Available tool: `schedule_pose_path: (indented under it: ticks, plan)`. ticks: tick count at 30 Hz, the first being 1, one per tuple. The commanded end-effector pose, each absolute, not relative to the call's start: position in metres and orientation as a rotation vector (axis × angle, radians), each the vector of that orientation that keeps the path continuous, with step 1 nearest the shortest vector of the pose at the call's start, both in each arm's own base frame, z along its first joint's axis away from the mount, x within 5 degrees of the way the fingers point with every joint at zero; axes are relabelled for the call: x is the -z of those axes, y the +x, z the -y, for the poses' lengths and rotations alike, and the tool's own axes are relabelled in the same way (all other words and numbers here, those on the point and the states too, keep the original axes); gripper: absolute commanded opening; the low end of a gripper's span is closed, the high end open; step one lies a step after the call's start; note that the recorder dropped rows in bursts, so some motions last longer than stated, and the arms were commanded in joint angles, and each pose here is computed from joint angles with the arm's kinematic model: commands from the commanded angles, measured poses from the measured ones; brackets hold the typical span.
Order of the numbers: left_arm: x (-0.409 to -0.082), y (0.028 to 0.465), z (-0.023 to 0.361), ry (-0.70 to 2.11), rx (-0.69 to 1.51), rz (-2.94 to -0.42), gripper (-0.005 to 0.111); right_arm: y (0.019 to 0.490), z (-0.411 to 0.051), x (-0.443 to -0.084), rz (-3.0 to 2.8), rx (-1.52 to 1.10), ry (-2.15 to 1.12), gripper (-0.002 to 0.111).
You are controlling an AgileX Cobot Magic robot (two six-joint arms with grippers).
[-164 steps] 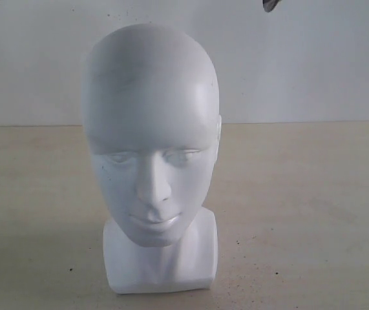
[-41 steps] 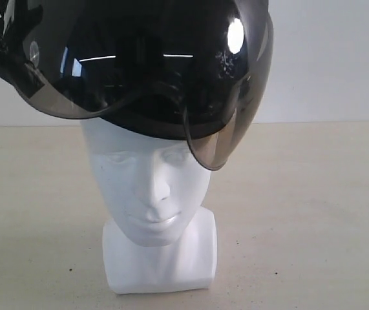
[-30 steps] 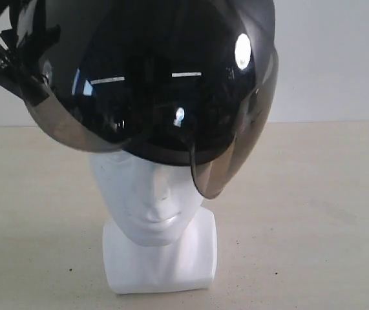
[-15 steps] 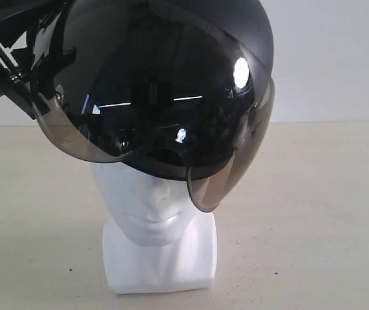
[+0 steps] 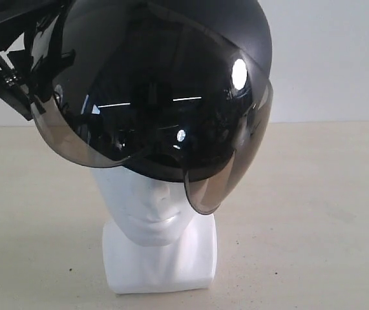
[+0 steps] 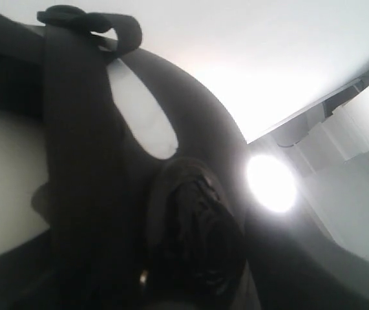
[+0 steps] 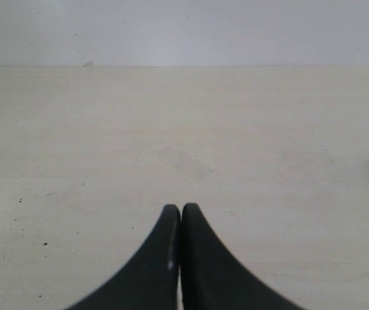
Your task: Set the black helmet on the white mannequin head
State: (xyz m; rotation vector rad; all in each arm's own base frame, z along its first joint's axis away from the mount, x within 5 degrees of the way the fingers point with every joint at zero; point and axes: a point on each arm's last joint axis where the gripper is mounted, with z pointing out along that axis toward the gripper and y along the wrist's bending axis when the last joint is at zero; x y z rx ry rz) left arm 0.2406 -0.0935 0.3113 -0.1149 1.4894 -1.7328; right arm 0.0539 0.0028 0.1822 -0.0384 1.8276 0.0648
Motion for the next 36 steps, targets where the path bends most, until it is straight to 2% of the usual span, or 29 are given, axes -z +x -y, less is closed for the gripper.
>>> schedule_pose_path:
  ticks: [1, 18, 26, 31, 36]
  plan:
    - [-0.283, 0.259, 0.064, -0.288, 1.328, -1.623, 0.004, 0.054, -0.003, -0.183, -1.817, -0.06, -0.038, 0.0]
    - [-0.258, 0.252, 0.053, -0.295, 1.178, -1.718, 0.004, 0.054, -0.003, -0.183, -1.817, -0.06, -0.038, 0.0]
    - [-0.241, 0.231, 0.02, -0.439, 1.071, -1.71, 0.004, 0.054, -0.003, -0.183, -1.817, -0.06, -0.038, 0.0]
    - [-0.243, 0.216, 0.013, -0.397, 1.017, -1.717, 0.004, 0.054, -0.003, -0.183, -1.817, -0.06, -0.038, 0.0]
    - [-0.258, 0.205, 0.019, -0.329, 1.062, -1.69, 0.004, 0.054, -0.003, -0.183, -1.817, -0.06, -0.038, 0.0]
